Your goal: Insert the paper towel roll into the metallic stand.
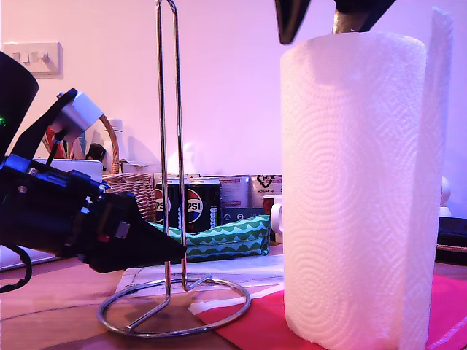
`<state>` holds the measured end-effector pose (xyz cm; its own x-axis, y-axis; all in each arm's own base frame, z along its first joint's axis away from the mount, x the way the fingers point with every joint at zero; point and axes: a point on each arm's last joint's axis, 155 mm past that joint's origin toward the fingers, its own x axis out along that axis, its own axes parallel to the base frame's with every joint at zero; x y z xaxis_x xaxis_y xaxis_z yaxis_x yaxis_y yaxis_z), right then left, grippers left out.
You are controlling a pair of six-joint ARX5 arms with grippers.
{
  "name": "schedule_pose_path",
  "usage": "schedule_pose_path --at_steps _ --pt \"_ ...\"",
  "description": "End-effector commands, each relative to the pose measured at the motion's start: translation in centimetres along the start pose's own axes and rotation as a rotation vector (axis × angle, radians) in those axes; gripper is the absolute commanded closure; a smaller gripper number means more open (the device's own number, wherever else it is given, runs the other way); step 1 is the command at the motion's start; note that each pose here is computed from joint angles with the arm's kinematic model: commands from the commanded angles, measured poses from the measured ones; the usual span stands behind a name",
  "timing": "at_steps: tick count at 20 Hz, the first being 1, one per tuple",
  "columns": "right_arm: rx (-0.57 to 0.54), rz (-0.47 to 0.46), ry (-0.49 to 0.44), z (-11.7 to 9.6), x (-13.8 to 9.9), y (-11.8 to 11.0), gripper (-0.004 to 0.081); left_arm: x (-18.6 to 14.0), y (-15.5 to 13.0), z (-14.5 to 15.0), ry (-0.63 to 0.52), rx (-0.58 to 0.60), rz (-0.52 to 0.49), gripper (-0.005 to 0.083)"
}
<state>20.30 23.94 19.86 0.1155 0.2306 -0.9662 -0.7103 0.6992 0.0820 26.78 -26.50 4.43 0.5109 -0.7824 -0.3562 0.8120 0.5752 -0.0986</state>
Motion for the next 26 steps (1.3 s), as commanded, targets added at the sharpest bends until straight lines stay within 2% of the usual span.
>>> schedule_pose_path --at_steps 1,5,6,9,10,12,15,17,22,26 --pt "-0.009 0.005 0.034 -0.9 0.9 0.3 0.0204 0.0 -0.1 -0.7 0.022 -0.009 -0.003 0.0798" --pt "-0.010 -0.072 0.099 -2.6 2.5 -1.2 0.0212 0.0 -0.1 -0.7 0.021 -0.009 -0.003 0.0798" --pt "-0.015 -0.086 0.098 -2.5 2.5 -1.5 0.0242 0.0 -0.1 -0.7 0.020 -0.009 -0.003 0.0798" --pt "-0.033 -0.106 0.098 -2.5 2.4 -1.9 0.0434 0.0 -0.1 -0.7 0.020 -0.009 -0.003 0.0798" --pt "-0.037 -0.107 0.097 -2.5 2.4 -1.9 0.0529 0.0 -0.1 -0.7 0.020 -0.009 -0.003 0.0798" --pt "-0.079 -0.106 0.098 -2.5 2.4 -1.9 0.0780 0.0 -0.1 -0.7 0.021 -0.008 -0.002 0.0798" --pt "-0.085 -0.107 0.081 -2.2 2.0 -1.9 0.0782 0.0 0.1 -0.8 0.026 0.016 0.009 0.0798" --pt "-0.089 -0.107 0.038 -1.4 0.9 -1.8 0.0782 0.0 0.2 -0.7 0.024 0.017 0.015 0.0798" --pt "-0.087 -0.104 -0.115 0.6 -3.3 -1.4 0.0782 -0.2 0.1 0.1 0.005 0.024 0.014 0.0798" --pt "-0.087 -0.103 -0.227 1.2 -6.7 -1.2 0.0782 -1.1 -0.1 1.0 0.014 0.062 0.018 0.0798"
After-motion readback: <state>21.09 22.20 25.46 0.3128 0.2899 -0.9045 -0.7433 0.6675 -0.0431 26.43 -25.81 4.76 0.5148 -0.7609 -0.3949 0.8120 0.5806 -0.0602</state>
